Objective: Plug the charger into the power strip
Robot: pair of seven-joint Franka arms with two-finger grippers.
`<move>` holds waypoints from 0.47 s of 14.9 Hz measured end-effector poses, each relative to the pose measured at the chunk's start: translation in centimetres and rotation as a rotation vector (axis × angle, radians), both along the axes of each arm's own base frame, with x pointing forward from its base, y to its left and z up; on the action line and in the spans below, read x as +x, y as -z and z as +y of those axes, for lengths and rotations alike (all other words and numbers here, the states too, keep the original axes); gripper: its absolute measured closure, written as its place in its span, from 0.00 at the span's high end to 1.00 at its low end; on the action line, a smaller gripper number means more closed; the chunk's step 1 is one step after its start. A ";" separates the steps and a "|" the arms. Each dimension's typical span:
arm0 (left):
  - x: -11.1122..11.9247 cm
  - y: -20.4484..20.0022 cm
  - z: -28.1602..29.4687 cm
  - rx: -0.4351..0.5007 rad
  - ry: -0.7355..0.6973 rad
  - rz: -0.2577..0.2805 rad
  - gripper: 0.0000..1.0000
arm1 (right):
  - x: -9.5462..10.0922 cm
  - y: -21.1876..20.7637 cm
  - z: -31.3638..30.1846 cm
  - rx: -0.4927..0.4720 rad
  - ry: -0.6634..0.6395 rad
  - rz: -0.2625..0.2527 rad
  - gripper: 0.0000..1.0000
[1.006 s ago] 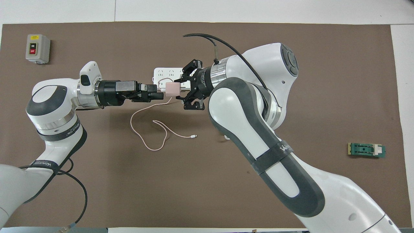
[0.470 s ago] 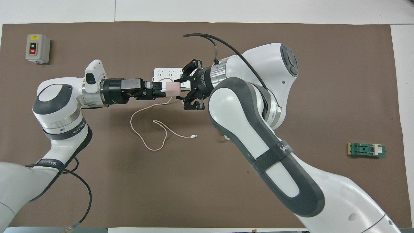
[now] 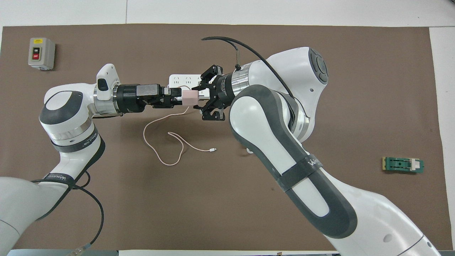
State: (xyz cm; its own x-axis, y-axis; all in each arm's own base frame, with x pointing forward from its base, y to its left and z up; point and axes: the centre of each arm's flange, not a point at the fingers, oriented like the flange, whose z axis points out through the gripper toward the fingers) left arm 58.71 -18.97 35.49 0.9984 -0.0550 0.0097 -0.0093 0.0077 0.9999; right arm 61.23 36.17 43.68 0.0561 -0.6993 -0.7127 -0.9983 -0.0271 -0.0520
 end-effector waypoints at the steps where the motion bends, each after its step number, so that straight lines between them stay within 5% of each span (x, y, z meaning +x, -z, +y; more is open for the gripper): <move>1: -0.1 0.0 -0.3 0.002 0.001 0.000 1.00 | 0.0 0.0 0.0 0.000 0.000 0.000 0.50; 7: -0.1 0.1 -0.7 0.007 -0.002 0.001 0.99 | 0.1 0.0 -0.2 0.000 0.003 -0.001 0.50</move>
